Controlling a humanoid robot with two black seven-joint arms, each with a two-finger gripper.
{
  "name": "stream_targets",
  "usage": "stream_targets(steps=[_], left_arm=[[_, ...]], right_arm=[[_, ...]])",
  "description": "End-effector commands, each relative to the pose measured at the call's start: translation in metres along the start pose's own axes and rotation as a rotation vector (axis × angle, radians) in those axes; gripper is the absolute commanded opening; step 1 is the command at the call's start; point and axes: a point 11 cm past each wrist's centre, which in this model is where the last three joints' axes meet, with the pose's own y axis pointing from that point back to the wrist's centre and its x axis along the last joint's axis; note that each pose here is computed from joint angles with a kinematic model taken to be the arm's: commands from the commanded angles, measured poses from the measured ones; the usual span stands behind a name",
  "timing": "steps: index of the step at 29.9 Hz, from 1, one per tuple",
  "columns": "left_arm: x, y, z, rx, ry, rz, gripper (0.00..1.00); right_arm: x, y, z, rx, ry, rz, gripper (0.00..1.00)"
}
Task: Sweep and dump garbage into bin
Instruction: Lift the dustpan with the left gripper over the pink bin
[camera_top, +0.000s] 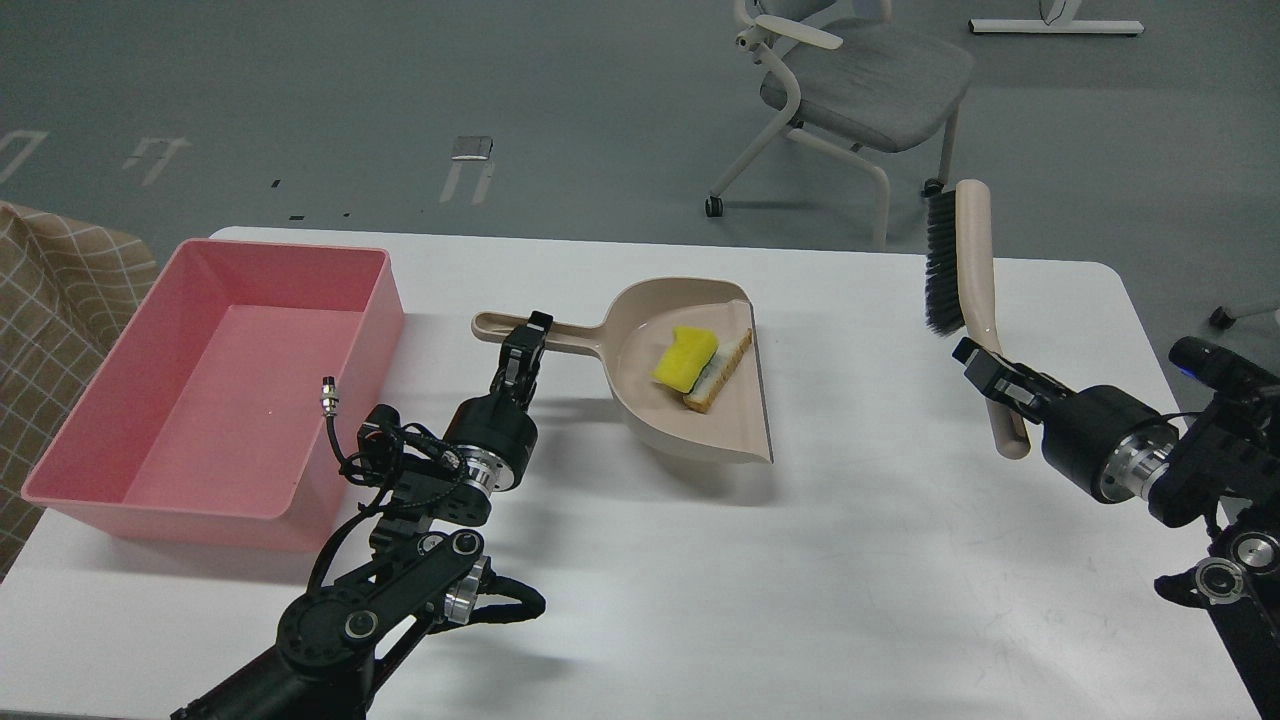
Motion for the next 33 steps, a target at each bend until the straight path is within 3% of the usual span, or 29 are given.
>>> stream_targets(steps=[1,6,22,33], left_arm=[[0.005,-0.006,0.006,0.008,0.038,0.015,0.0],[0.01,-0.01,0.009,0.005,0.042,0.02,0.0],[0.111,-0.017,0.038,-0.035,0.005,0.109,0.0],[0.145,-0.006,0.062,-0.085,0.03,0.103,0.0]], right_arm=[[-0.002,0.001,0.002,-0.005,-0.003,-0.005,0.1],[-0.002,0.001,0.002,-0.005,-0.004,-0.004,0.1],[-0.005,0.001,0.004,-0.002,-0.013,-0.011,0.1],[-0.006,0.0,0.005,-0.004,-0.014,-0.014,0.1]])
